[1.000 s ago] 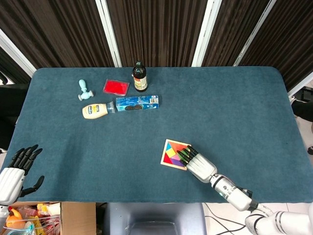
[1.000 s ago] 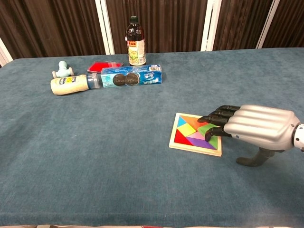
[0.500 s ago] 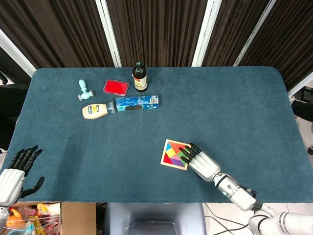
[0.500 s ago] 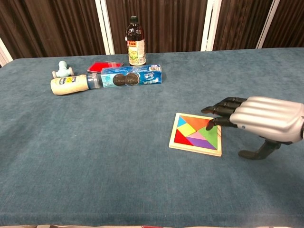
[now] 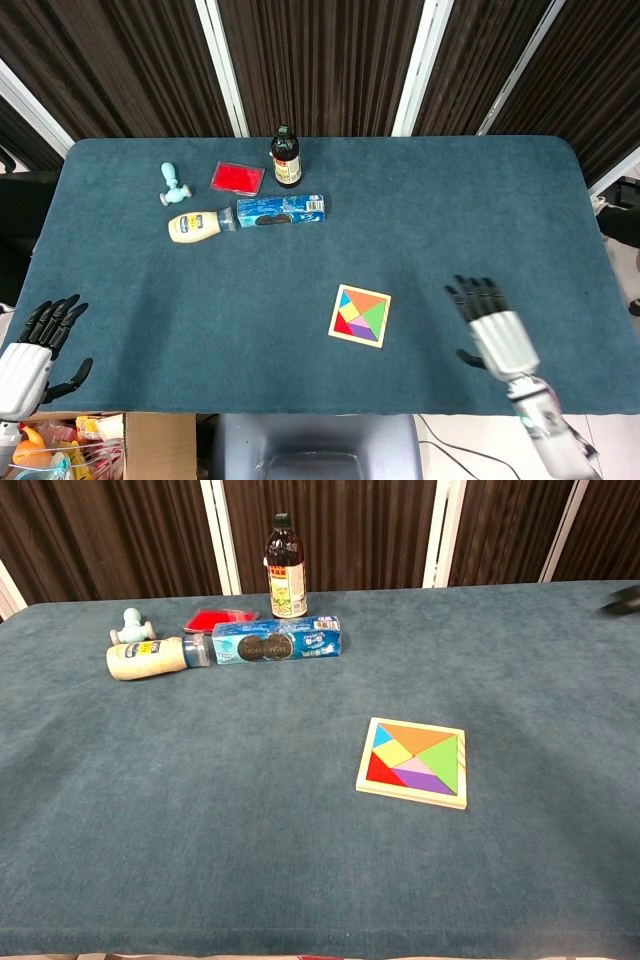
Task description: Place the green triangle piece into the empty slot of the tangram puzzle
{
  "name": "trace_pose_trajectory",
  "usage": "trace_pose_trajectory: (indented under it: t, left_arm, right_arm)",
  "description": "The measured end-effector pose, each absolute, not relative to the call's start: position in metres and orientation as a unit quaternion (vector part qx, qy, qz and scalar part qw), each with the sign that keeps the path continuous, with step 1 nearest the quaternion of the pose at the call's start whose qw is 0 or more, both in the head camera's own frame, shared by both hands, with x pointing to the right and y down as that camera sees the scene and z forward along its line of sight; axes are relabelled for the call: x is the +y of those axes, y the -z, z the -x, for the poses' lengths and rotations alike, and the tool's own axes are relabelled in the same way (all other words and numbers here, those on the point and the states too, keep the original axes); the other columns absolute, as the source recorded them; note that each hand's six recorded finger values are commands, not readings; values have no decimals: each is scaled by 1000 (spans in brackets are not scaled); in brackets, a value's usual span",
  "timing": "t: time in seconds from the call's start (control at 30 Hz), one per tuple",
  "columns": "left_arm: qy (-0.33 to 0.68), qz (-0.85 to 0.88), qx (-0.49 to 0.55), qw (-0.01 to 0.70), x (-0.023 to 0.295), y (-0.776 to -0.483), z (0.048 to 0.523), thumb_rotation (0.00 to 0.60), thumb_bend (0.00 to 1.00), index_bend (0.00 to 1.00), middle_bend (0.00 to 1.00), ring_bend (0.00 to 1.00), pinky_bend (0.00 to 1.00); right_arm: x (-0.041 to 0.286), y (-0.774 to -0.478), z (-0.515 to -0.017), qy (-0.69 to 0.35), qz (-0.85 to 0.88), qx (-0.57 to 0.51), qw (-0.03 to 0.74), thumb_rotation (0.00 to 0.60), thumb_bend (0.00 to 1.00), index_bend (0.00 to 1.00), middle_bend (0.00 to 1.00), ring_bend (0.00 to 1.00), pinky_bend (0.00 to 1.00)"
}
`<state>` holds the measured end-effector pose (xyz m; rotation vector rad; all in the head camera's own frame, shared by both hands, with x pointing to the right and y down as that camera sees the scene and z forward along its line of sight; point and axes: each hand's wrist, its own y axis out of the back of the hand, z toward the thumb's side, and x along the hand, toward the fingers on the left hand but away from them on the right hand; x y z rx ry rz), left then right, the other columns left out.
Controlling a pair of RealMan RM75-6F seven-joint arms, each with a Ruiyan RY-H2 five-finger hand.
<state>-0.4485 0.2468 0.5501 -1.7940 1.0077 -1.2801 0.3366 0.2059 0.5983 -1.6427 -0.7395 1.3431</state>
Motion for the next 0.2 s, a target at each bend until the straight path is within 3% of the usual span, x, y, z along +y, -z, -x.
trace_pose_trajectory:
  t: [0.1,0.2]
  left_arm:
    - [501,692,384,351,248,-553,448,600,412,0,0,0,13]
    - [507,689,381,351,249,-554,446,600,412,0,0,0,13]
  right_arm:
    - [213,-575,-358,-555,628,-338,428,600,209,0,0,0,0]
    - [217,-569,-366,-564,620,-343,424,600,209,0,0,0,0]
